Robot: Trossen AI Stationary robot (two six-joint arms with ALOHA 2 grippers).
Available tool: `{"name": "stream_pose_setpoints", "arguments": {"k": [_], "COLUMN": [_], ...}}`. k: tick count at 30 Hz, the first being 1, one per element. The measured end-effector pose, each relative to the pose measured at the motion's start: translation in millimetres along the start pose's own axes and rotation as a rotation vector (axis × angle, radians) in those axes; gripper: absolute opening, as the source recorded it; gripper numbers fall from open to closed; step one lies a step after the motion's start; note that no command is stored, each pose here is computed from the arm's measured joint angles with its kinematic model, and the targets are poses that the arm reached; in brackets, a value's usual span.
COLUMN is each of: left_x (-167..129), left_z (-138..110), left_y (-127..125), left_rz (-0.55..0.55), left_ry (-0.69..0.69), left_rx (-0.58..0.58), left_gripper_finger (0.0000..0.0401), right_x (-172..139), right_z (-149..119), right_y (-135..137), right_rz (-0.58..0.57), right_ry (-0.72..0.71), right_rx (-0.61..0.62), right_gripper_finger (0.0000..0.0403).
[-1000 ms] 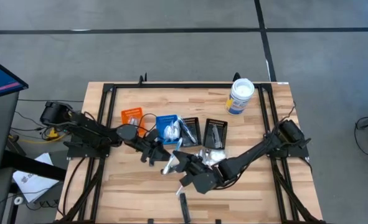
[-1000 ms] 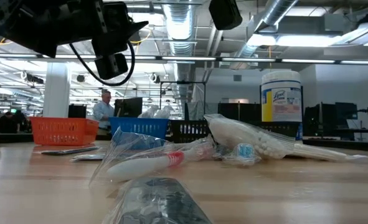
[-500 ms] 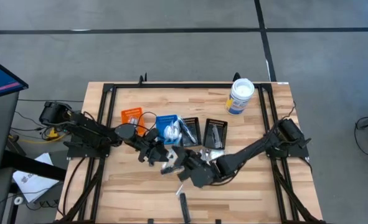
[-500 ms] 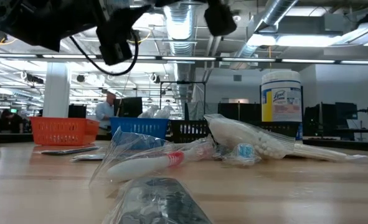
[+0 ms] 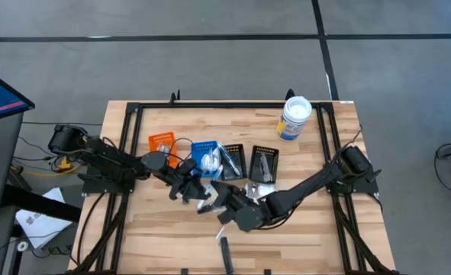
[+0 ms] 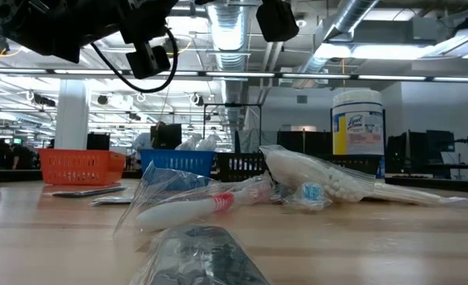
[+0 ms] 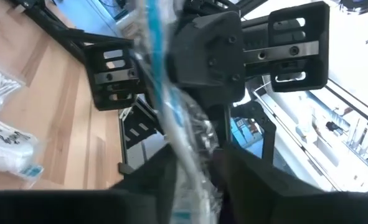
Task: Pick & Place Travel size toiletries
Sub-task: Put the blue toothbrush into the left black bin
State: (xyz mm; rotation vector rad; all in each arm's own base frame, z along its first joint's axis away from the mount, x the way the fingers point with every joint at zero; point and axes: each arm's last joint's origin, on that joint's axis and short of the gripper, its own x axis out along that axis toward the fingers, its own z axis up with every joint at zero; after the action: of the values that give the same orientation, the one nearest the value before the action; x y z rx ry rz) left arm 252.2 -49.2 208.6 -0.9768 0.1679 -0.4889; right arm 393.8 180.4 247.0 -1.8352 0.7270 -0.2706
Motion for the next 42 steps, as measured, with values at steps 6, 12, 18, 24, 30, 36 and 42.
{"name": "stream_pose_setpoints", "arguments": {"k": [6,12,18,24,30,36,42], "left_x": [0,0,0,0,0,0,0], "left_z": [-1,-3,-2,-1,0,1,4], "left_y": [3,4,3,3,2,2,3], "left_rz": [0.024,0.043,0.038,0.038,0.029,0.041,0.108], "left_ry": [0.011,0.022,0.010,0.005,-0.004,-0.031,-0.132], "left_rx": [-0.026,-0.017,-0.008,-0.005,0.005,0.065,0.164], "left_gripper_finger": [0.0017,0.0007,0.0007,0.0006,0.0006,0.0006,0.0006], "right_x": [0,0,-9,-31,-47,-74,-99], "right_z": [0,0,5,14,15,1,-36], "right_y": [0,-2,-4,-12,-27,-55,-86], "right_rz": [0.000,-0.010,-0.029,-0.082,-0.163,-0.273,-0.299], "right_ry": [0.001,-0.011,-0.013,-0.064,-0.061,-0.100,-0.206], "right_rx": [-0.008,0.059,0.175,0.289,0.482,0.895,1.390], "right_gripper_finger": [0.0019,0.0048,0.0100,0.0201,0.0297,0.0314,0.0286]}}
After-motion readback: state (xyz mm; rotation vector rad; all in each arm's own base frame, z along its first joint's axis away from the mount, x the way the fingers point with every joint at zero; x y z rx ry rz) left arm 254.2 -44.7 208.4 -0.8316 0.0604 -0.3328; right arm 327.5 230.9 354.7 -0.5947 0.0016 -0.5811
